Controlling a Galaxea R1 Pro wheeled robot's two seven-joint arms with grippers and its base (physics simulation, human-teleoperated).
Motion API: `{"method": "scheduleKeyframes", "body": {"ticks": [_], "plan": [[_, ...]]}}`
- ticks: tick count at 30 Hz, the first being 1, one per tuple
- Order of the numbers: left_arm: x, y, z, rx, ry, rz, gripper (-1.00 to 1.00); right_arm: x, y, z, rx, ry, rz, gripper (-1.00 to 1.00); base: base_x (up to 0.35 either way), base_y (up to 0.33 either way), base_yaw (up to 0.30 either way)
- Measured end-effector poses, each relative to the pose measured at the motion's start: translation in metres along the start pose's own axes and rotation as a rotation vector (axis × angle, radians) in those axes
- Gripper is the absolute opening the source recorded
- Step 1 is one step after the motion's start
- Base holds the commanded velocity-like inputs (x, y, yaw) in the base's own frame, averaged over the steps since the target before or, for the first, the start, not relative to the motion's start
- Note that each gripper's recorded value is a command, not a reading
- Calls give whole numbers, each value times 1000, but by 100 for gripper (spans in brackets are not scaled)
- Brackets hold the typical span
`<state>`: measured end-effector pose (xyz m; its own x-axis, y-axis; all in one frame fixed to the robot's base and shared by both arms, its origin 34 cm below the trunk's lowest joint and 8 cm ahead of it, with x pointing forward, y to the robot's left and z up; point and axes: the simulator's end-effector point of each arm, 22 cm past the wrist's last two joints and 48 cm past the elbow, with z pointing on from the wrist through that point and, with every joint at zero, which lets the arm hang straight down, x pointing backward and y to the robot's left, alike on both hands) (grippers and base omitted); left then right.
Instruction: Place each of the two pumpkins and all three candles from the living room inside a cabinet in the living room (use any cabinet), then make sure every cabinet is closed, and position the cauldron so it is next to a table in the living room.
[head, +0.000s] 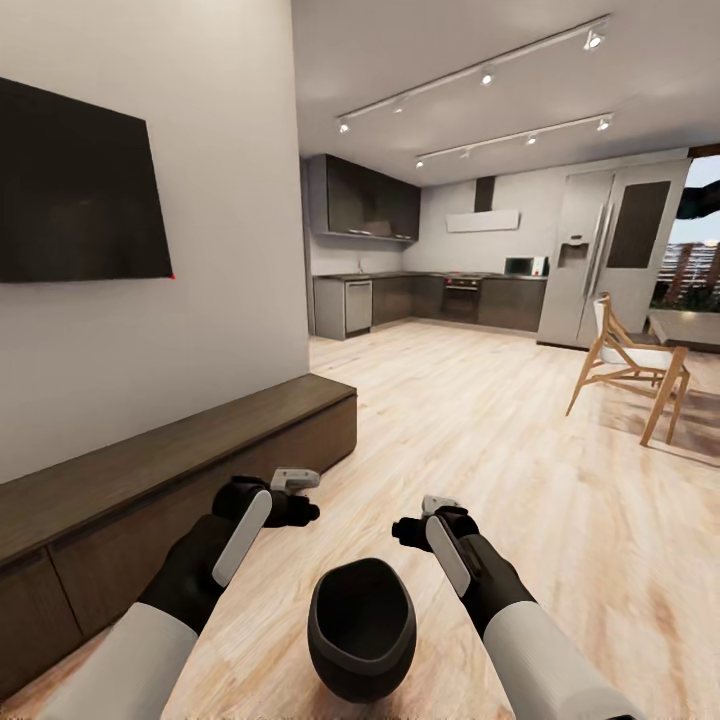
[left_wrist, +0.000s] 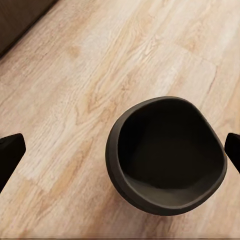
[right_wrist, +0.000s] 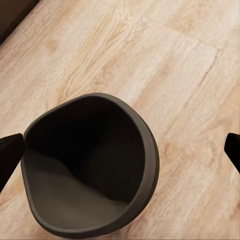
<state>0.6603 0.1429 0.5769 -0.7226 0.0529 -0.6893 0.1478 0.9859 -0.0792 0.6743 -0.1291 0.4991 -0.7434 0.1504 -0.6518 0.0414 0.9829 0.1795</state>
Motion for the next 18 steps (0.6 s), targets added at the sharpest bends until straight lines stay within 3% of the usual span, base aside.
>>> {"method": "scheduleKeyframes", "body": {"ticks": [18], "plan": [[31, 3, 35, 7, 88, -8, 100, 31, -8, 32, 11, 71, 7, 100, 0, 0, 0]]}}
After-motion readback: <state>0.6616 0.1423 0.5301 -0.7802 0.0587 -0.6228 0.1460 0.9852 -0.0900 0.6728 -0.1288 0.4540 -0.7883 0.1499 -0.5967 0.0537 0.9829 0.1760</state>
